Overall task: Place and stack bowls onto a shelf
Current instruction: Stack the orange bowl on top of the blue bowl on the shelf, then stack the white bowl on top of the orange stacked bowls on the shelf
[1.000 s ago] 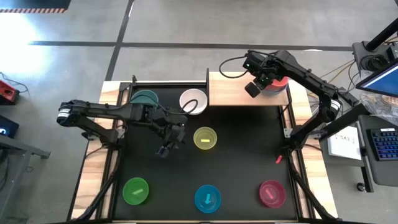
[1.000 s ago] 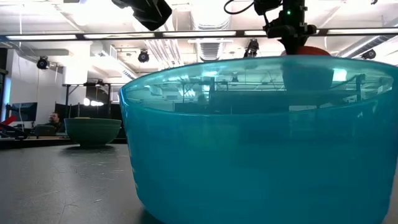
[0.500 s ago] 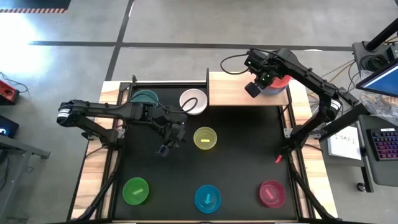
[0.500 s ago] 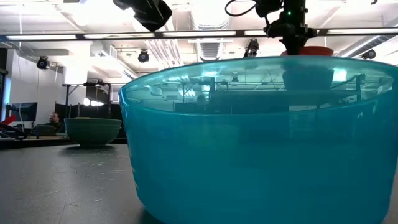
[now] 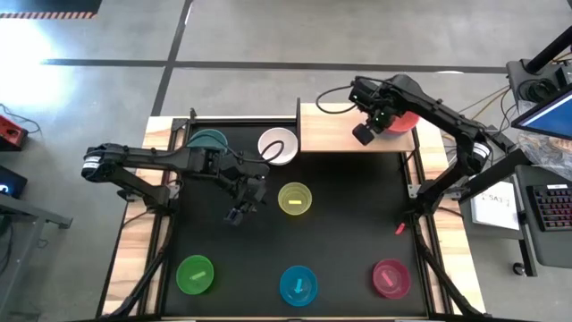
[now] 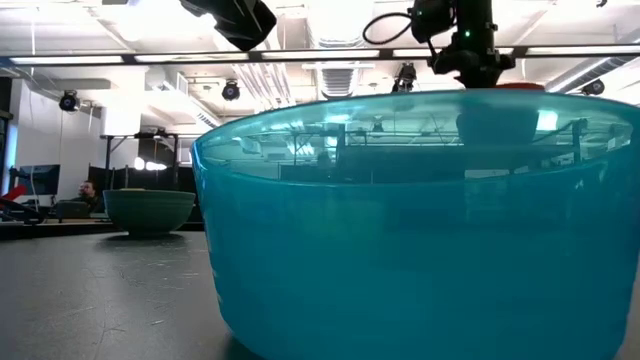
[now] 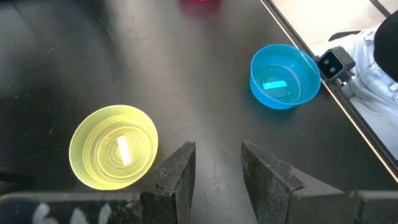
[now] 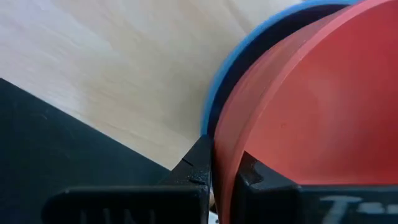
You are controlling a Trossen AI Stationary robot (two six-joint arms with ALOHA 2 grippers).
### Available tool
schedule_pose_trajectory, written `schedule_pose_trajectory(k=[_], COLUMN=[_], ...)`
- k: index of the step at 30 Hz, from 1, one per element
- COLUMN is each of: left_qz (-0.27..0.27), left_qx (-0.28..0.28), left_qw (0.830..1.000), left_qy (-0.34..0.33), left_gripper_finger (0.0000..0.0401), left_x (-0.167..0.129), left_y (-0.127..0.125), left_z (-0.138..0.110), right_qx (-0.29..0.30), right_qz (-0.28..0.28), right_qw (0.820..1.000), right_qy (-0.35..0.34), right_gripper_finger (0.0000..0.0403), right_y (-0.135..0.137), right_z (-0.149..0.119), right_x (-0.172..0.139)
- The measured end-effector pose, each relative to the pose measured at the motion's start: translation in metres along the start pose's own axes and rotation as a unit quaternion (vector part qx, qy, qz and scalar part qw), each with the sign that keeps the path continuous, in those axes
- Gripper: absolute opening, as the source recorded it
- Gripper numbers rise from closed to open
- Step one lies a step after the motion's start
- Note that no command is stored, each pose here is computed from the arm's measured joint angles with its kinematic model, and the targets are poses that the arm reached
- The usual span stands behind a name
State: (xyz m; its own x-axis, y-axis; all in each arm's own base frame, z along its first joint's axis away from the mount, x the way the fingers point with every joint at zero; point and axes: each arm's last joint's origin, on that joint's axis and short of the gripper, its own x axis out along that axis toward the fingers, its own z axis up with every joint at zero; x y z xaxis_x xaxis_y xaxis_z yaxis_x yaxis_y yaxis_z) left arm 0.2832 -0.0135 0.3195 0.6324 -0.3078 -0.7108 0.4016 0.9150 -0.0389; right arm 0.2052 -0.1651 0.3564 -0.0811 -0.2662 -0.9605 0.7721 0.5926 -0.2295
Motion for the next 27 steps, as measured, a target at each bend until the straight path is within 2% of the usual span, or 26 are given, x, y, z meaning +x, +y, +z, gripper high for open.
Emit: schedule_pose_trajectory(k=[7,19,27], left_qz=[0.000,0.000,0.000], left_qx=[0.000,0.000,-0.001], left_qw=[1.000,1.000,1.000], left_qy=[0.000,0.000,0.000], left_gripper_finger=[0.0111,0.0111,0.0111], left_x=[0.000,0.000,0.000], left_y=[0.000,0.000,0.000], left_z=[0.000,0.000,0.000], right_qx=[-0.009,-0.005,0.013], right_qz=[-0.028,-0.026,-0.024], right_qw=[1.000,0.999,0.997], right_qy=[0.005,-0.020,-0.070], right_gripper_finger=[0.0018,0.0097,0.0113], right_y=[0.000,-0.004,-0.012], right_z=[-0.001,-0.002,-0.004], right_x=[0.005,-0.007,-0.032])
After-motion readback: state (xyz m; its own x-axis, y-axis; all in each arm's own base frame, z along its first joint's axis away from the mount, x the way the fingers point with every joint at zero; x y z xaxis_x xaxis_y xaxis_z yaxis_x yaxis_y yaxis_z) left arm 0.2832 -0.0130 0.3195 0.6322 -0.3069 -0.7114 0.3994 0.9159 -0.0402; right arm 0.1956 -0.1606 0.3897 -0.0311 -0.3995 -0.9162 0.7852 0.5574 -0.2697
